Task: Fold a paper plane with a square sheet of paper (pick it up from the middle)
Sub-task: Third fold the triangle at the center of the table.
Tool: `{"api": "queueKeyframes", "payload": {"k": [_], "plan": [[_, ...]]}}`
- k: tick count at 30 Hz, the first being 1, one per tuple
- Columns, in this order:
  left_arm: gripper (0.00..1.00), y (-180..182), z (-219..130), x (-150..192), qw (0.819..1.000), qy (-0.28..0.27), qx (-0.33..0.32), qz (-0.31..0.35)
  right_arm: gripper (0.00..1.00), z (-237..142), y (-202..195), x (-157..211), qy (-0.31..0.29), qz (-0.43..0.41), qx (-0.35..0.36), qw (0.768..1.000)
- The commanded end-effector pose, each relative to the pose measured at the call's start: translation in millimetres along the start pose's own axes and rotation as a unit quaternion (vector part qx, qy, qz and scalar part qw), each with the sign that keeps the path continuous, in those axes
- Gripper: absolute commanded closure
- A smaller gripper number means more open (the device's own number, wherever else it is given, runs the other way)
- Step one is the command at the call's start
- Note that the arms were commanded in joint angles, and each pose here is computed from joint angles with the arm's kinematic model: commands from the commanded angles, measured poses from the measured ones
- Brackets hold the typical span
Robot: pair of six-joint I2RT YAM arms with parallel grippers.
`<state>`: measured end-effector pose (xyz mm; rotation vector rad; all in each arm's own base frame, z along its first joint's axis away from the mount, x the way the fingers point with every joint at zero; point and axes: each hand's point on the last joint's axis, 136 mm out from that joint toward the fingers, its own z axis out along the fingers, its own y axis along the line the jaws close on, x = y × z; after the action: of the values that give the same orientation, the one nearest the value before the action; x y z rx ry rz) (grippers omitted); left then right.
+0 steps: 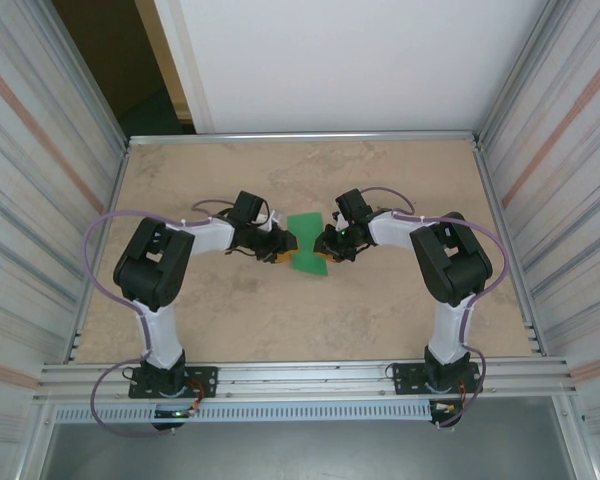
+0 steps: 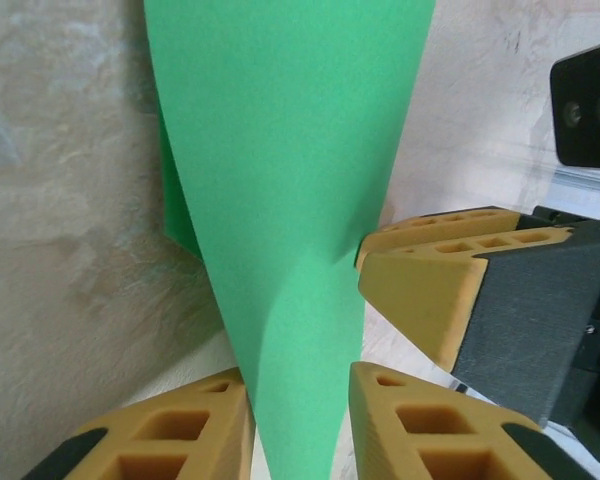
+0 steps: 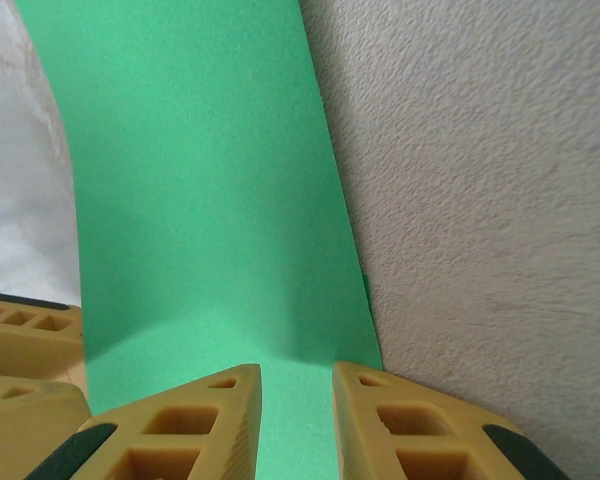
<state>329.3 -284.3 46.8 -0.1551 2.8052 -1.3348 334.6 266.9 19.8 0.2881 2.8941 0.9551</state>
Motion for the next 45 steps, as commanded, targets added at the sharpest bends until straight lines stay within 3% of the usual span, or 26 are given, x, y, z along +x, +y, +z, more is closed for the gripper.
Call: {"api": "queueKeyframes", "payload": {"k": [1, 7, 14, 17, 23, 27, 32, 36, 40, 45], "plan": [[0.70, -6.7, 0.3, 1.4, 1.000, 0.011, 0.019, -0.002, 0.73, 13.4, -37.0, 15.2, 0.026, 0.015, 0.053, 0.998], [0.77, 1.2, 3.6, -0.8, 1.000, 0.015, 0.009, -0.021, 0.72, 13.1, -35.6, 14.4, 0.025, 0.013, 0.050, 0.998], [0.93, 7.7, 3.2, -1.3, 0.999, 0.019, 0.001, -0.045, 0.67, -0.7, -11.6, 7.0, 0.007, -0.034, 0.014, 0.999], [1.00, 8.2, 2.7, -0.2, 0.998, 0.020, -0.001, -0.055, 0.61, -19.8, 9.8, 0.3, -0.023, -0.082, -0.005, 0.996], [1.00, 4.5, -0.9, -1.1, 0.998, 0.014, 0.001, -0.067, 0.41, -55.8, 26.4, -10.1, -0.105, -0.172, 0.007, 0.980], [1.00, -0.3, -4.5, -1.4, 0.997, 0.009, 0.003, -0.072, 0.31, -70.9, 32.7, -6.2, -0.172, -0.267, 0.056, 0.947], [1.00, -6.6, -8.2, -1.3, 0.997, 0.005, 0.010, -0.080, 0.33, -66.9, 50.8, 13.7, -0.217, -0.412, 0.096, 0.879], [1.00, -13.2, -12.2, -1.6, 0.996, 0.001, 0.016, -0.085, 0.34, -48.0, 56.1, 33.2, -0.193, -0.480, 0.077, 0.852], [1.00, -17.4, -13.3, 1.4, 0.995, 0.003, 0.020, -0.094, 0.29, -30.6, 65.1, 59.2, -0.184, -0.548, 0.031, 0.815], [1.00, -17.9, -13.3, 3.6, 0.995, 0.002, 0.021, -0.102, 0.28, -15.6, 59.0, 57.0, -0.187, -0.571, 0.043, 0.798]]}}
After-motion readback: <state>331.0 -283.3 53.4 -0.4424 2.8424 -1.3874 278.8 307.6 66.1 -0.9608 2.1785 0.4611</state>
